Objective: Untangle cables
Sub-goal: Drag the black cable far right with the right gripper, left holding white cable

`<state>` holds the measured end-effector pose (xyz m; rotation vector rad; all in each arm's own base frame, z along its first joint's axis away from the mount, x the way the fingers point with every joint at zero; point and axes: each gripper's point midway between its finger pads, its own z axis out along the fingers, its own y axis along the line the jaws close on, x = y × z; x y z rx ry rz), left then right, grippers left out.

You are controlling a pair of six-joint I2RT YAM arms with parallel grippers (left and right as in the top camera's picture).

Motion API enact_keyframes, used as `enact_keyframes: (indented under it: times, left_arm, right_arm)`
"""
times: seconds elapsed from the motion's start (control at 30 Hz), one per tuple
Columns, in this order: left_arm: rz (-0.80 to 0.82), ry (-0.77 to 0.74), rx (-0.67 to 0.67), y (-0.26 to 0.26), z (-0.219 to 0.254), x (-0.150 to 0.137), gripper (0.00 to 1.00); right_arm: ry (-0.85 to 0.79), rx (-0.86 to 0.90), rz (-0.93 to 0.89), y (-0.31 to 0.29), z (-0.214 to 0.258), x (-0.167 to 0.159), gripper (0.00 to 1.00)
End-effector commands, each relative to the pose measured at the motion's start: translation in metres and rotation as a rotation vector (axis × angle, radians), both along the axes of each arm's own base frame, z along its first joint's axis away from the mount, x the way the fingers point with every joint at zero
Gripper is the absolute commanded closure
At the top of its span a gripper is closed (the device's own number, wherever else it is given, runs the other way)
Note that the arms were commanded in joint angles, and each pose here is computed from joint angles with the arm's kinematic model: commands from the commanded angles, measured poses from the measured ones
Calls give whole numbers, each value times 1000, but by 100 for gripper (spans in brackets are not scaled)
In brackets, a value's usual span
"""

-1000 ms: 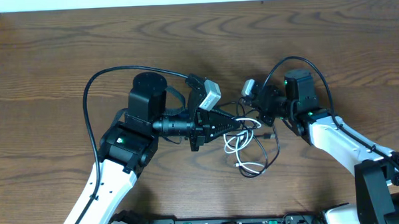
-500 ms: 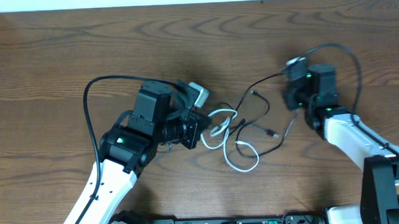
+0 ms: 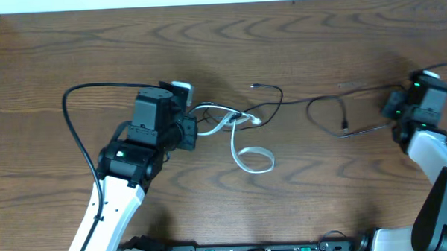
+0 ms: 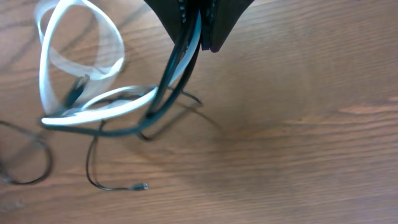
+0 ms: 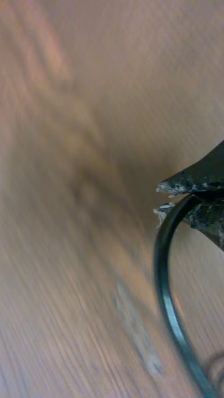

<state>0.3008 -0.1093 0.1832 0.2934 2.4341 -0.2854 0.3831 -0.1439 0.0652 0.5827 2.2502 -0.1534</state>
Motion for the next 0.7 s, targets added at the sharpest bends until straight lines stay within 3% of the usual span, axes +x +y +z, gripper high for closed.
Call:
enact_keyframes:
  times: [0.0,0.17,0.27,0.47,0.67]
  left_arm:
    - [91,-24,16,22,6,7,93]
    - [158,-31,-29,29,10,13,93]
    - [94,-33,-120,10,16,13,93]
    - [-225,-39,-416,-59,50,-4,93]
    - [-325,-18,-407,-84,42,-12,93]
  right_arm:
    - [-26,51,-164,-36,-1,-14,99]
    - [-53,107,-244,-60,-1,-27,99]
    - [-76,145,-252,-64,0,-28,99]
    - [-216,280,5,-19,25,6,99]
    - [-252,120,237,15,60,22,99]
